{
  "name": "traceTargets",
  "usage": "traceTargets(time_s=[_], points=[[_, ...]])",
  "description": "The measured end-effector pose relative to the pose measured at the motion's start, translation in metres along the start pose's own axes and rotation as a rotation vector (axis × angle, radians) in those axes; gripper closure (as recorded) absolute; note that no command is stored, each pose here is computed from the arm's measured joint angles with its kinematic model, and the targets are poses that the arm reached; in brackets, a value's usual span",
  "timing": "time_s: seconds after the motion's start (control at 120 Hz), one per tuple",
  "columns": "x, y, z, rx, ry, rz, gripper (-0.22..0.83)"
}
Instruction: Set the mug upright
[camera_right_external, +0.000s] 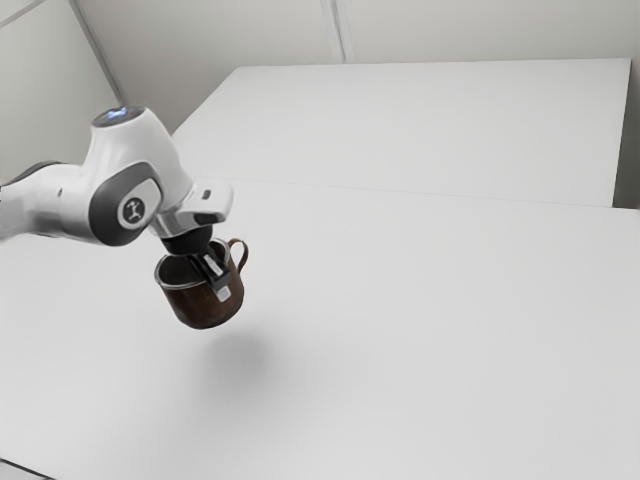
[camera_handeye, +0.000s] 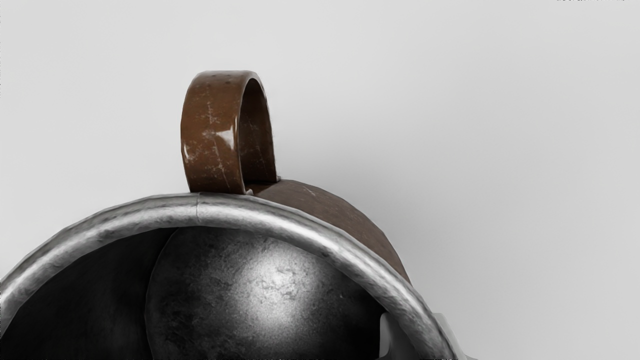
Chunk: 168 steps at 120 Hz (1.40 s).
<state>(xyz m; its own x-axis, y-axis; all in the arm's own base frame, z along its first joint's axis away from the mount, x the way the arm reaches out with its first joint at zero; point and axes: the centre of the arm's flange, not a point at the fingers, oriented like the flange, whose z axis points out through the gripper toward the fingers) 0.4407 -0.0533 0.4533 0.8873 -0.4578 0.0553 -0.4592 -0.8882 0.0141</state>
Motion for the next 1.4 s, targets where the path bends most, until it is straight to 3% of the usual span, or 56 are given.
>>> traceTargets(time_s=[0.292, 0.567, 0.933, 1.0, 1.192, 1.4], points=[[-0.018, -0.001, 0.059, 0.056, 0.084, -0.12, 0.77], [-0.007, -0.007, 0.087, 0.073, 0.148, -0.187, 0.77], [-0.002, -0.01, 0.113, 0.063, 0.145, -0.241, 0.77], [-0.001, -0.009, 0.112, 0.062, 0.15, -0.245, 0.69], [0.005, 0.003, 0.098, 0.059, 0.174, -0.234, 0.3], [0.029, 0.002, 0.048, 0.036, 0.134, -0.281, 0.11]])
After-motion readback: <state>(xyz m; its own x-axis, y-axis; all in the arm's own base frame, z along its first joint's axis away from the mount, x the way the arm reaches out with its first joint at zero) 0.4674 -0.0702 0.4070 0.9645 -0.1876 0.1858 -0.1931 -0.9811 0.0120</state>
